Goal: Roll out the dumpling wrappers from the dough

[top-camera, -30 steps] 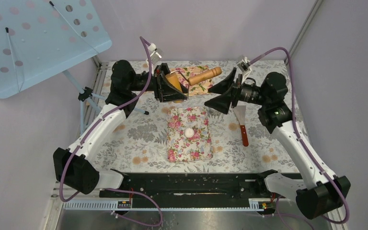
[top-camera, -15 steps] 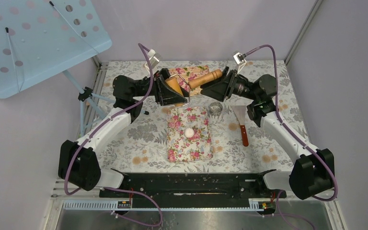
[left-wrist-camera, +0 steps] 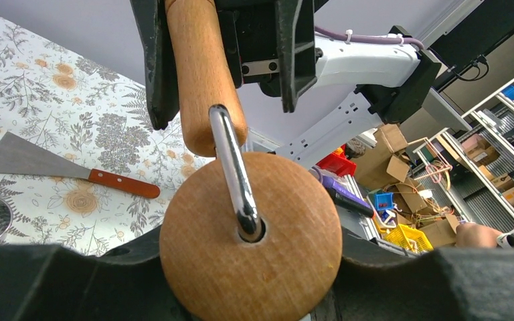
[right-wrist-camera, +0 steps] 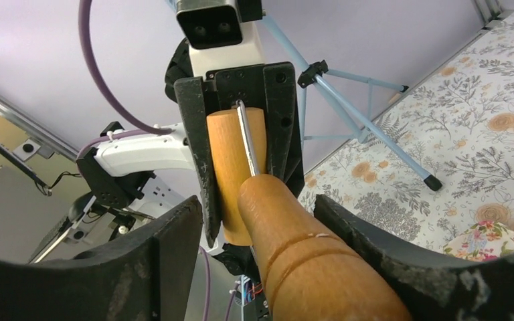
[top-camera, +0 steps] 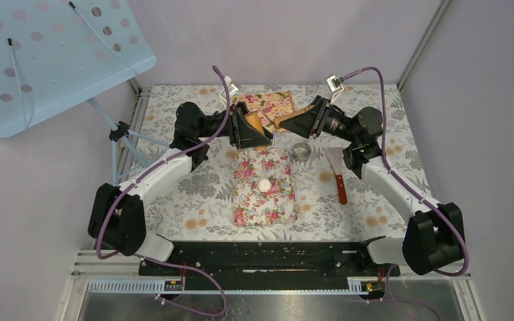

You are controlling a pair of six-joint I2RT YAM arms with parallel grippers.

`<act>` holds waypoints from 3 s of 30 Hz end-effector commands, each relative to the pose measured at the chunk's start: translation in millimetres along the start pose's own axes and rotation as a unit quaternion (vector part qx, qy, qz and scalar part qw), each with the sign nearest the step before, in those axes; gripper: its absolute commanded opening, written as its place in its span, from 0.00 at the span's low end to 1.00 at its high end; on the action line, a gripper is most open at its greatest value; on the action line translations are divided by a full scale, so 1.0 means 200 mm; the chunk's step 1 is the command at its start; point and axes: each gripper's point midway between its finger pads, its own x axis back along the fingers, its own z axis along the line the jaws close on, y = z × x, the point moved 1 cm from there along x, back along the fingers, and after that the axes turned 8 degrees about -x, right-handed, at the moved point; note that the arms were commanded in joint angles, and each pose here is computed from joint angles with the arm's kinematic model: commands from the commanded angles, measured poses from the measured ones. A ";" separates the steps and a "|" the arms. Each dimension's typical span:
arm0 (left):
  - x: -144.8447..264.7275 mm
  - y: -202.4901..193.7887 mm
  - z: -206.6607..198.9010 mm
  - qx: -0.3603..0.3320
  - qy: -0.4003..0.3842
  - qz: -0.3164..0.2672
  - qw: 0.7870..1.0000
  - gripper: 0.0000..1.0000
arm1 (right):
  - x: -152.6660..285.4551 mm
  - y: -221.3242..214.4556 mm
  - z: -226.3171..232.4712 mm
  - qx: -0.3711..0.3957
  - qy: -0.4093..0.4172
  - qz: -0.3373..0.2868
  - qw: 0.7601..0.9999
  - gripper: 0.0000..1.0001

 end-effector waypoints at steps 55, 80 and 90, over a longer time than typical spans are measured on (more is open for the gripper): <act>0.13 0.24 0.05 -0.070 0.053 -0.010 0.996 0.99 | 0.07 0.02 -0.08 0.095 -0.088 -0.016 0.991 0.00; 0.97 -0.63 1.05 0.045 0.480 0.246 0.841 0.99 | 0.23 -0.44 -0.39 0.367 -0.227 0.220 0.875 0.00; 0.90 -0.89 1.10 0.087 0.460 0.315 0.826 0.81 | 0.22 -0.52 -0.45 0.387 -0.226 0.238 0.862 0.00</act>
